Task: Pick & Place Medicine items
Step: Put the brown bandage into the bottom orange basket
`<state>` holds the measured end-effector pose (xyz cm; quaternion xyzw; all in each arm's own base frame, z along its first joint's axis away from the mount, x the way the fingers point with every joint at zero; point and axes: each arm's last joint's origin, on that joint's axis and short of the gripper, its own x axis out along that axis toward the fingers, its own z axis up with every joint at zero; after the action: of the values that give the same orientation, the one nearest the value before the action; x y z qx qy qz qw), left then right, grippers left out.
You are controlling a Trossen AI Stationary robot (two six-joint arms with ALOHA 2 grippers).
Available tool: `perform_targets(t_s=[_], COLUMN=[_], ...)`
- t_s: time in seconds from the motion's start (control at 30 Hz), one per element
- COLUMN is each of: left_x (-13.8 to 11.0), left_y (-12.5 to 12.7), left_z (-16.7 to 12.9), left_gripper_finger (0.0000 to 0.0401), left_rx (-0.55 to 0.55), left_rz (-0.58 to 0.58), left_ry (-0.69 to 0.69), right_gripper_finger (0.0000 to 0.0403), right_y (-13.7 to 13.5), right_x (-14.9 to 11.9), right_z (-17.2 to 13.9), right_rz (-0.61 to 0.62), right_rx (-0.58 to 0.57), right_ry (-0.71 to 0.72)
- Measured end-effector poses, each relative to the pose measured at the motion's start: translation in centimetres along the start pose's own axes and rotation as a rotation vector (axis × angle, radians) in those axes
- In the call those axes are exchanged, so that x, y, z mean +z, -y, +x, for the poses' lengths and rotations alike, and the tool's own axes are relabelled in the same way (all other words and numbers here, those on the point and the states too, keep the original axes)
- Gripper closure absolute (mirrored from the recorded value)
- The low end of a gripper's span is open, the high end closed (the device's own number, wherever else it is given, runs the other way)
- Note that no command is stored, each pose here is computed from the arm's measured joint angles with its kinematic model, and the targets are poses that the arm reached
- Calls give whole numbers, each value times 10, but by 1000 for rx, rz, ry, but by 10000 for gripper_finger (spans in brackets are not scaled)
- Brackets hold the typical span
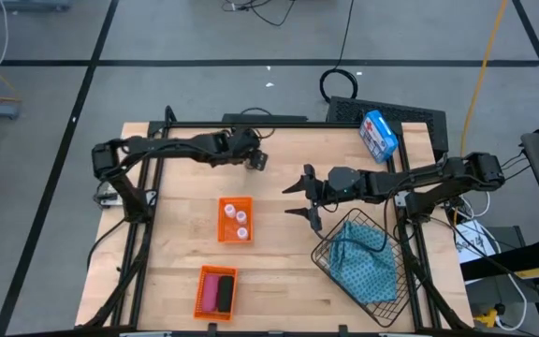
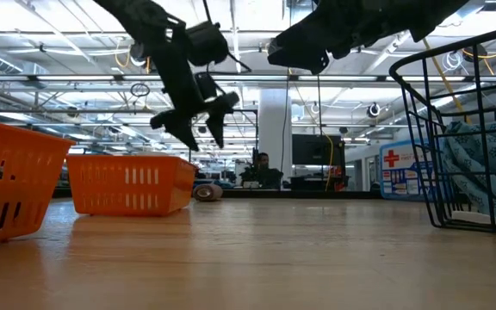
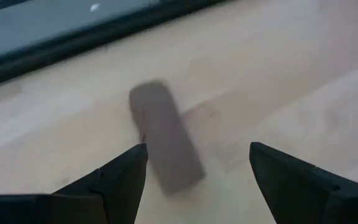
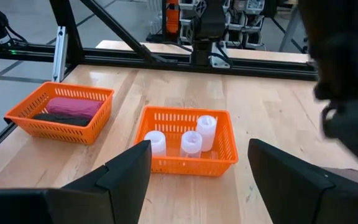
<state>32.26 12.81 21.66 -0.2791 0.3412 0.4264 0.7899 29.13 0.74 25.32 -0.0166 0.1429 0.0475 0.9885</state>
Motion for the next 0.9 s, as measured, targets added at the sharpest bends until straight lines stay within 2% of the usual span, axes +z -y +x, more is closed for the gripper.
perform_targets(t_s=[0.13, 0.4, 0.57, 0.77, 0.9], left_x=[-9, -28, -32, -34, -35], left_y=[5, -3, -10, -11, -9], left_z=[28, 75, 89, 96, 92], left_gripper_finger=[109, 109, 109, 110, 147], left_rx=[17, 163, 206, 190, 175], left_rz=[9, 34, 28, 41, 75], left_ry=[-19, -53, -74, -108, -123], right_gripper_finger=[147, 147, 147, 147, 147], right_y=[2, 3, 3, 3, 3], right_x=[0, -1, -1, -1, -2], right_z=[0, 0, 0, 0, 0], right_rz=[1, 6, 6, 7, 7], right_rx=[-5, -9, -9, -8, -10], right_ry=[0, -9, -10, -10, -17])
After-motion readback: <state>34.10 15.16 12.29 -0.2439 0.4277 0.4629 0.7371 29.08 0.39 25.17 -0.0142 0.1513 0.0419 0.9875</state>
